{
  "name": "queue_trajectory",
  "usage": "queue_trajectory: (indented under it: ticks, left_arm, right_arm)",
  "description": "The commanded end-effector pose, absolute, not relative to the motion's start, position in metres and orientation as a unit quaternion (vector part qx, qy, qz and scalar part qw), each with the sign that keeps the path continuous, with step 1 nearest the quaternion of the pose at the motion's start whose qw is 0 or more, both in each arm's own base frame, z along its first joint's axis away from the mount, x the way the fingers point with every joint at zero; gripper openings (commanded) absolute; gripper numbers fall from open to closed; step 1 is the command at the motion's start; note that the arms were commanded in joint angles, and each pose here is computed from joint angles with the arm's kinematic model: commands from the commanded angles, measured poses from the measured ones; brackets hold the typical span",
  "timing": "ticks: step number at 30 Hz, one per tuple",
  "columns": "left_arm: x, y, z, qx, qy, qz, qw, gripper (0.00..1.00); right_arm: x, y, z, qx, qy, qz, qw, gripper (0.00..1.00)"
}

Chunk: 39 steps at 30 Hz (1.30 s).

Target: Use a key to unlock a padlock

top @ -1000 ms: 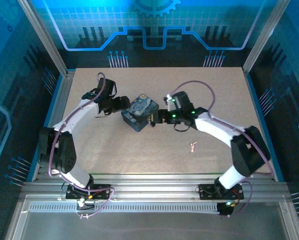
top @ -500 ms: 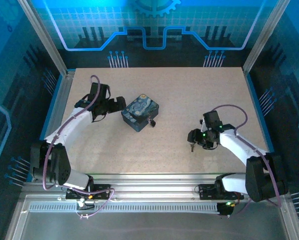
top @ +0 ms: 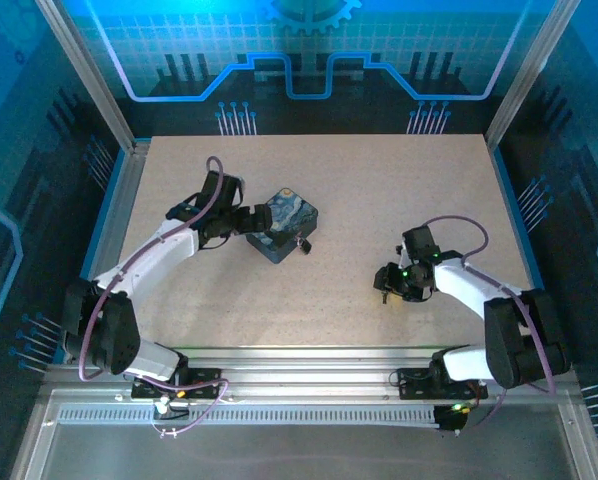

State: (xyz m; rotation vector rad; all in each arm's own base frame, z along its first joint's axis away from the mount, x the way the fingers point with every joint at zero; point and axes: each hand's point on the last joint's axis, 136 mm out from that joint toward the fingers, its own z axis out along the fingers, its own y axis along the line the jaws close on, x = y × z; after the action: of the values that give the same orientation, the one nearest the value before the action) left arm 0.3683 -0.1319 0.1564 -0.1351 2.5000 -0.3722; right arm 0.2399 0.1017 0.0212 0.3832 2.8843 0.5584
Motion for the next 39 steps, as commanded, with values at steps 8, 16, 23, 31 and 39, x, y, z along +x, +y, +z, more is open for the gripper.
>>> queue_trajectory:
  ticks: [8,16,23,31,39]
  left_arm:
    - [0.363,-0.144,0.181,-0.019,0.933,-0.149,0.328,0.99]
    - [0.354,-0.146,0.178,-0.011,0.931,-0.157,0.328,0.99]
    - [0.347,-0.159,0.170,0.001,0.934,-0.178,0.310,0.99]
    - [0.314,-0.238,0.154,0.082,0.930,-0.271,0.236,0.93]
    - [0.269,-0.329,0.150,0.163,0.886,-0.402,0.164,0.78]
  right_arm:
    - [0.237,0.105,0.016,0.137,0.976,0.154,0.063,0.36]
    - [0.243,0.099,0.013,0.163,0.979,0.111,0.051,0.18]
    - [0.246,0.104,0.012,0.197,0.970,0.133,0.045,0.05]
    - [0.257,0.114,0.020,0.241,0.950,0.192,0.047,0.00]
    - [0.265,0.118,0.028,0.278,0.930,0.237,0.043,0.00]
